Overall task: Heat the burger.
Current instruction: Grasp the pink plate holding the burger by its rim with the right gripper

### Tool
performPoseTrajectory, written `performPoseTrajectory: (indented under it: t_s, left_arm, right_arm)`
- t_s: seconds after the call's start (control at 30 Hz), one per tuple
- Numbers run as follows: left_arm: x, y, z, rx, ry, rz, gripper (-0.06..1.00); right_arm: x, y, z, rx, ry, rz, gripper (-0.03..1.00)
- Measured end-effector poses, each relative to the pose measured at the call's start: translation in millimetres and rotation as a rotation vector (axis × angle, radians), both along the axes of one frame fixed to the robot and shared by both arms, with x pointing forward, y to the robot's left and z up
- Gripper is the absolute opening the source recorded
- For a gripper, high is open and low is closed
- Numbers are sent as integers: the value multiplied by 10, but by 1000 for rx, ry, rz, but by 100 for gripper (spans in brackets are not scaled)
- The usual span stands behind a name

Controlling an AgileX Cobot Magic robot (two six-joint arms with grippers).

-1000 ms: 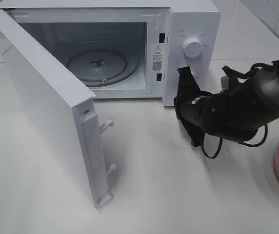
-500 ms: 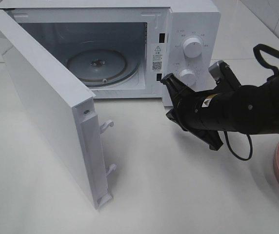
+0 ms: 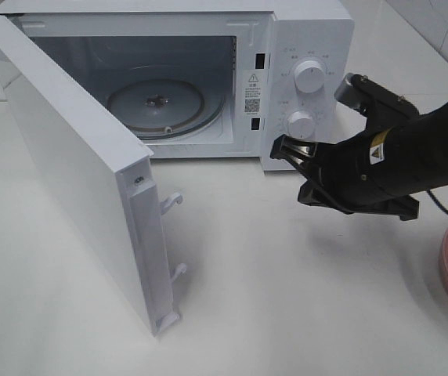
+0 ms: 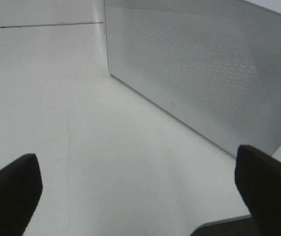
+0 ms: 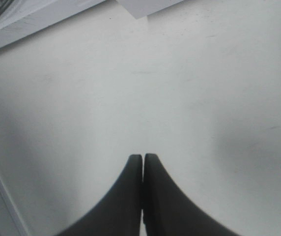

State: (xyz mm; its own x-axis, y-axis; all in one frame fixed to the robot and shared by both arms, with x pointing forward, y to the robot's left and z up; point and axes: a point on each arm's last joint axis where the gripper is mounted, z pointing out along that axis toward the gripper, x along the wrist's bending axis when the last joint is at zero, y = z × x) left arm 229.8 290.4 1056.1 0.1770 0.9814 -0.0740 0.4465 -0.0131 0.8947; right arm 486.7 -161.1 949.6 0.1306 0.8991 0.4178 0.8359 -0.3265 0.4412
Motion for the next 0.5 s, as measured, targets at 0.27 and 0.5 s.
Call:
performPoseTrajectory:
  t_s: [0.27, 0.5]
  left_arm:
    - [0, 0, 0, 0, 0, 0, 99]
    - [0, 0, 0, 0, 0, 0, 99]
  right_arm:
    - [-162, -256, 173, -190, 67, 140, 2]
    - [-323, -512, 240, -359, 191, 304, 2]
